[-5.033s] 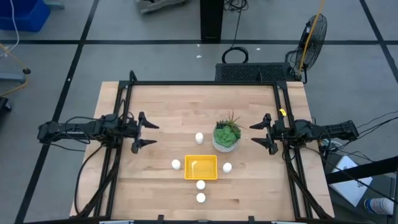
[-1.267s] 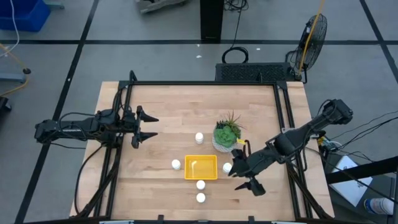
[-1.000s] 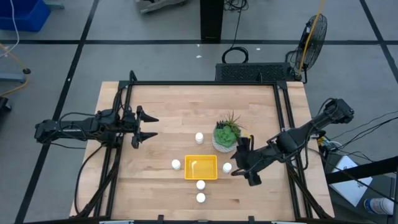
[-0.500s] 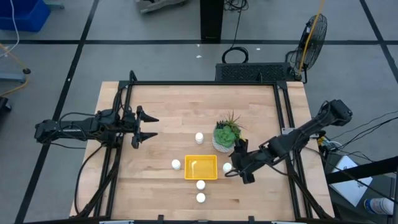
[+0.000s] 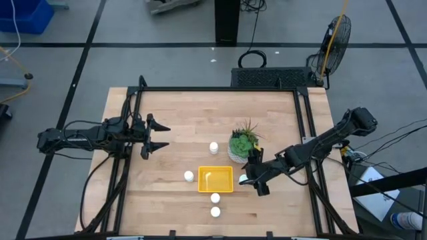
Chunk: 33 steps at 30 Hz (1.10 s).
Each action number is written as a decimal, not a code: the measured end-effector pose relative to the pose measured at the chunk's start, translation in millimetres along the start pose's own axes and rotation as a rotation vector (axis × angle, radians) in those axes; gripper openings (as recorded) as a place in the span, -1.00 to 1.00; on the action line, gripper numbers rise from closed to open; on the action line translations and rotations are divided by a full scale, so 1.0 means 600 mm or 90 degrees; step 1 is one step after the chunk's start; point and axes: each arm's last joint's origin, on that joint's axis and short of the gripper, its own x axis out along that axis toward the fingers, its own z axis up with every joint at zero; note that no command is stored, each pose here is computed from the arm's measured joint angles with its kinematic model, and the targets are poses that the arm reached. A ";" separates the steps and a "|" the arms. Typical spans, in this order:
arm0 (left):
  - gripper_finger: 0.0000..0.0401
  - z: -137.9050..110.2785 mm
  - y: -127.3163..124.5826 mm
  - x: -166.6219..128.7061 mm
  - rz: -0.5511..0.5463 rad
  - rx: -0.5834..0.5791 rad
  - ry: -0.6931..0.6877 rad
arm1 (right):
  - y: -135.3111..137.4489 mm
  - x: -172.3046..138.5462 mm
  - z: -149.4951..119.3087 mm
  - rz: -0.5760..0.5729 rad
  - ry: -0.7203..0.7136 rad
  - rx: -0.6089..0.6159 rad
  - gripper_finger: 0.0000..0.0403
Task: Pick and place pill bottles into a basket
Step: Put the white pill bottle into the yellow bin
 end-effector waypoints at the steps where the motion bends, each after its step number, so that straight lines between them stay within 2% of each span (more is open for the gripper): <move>1: 0.55 0.000 0.000 0.000 0.000 0.000 0.000 | 0.000 0.000 -0.001 0.000 0.002 0.000 0.34; 12: 0.55 0.000 0.000 0.000 0.000 0.001 0.000 | 0.006 0.038 -0.014 -0.008 0.051 -0.011 0.34; 33: 0.55 0.000 0.000 0.000 0.000 0.002 0.000 | 0.011 0.039 -0.014 -0.005 0.049 0.002 0.34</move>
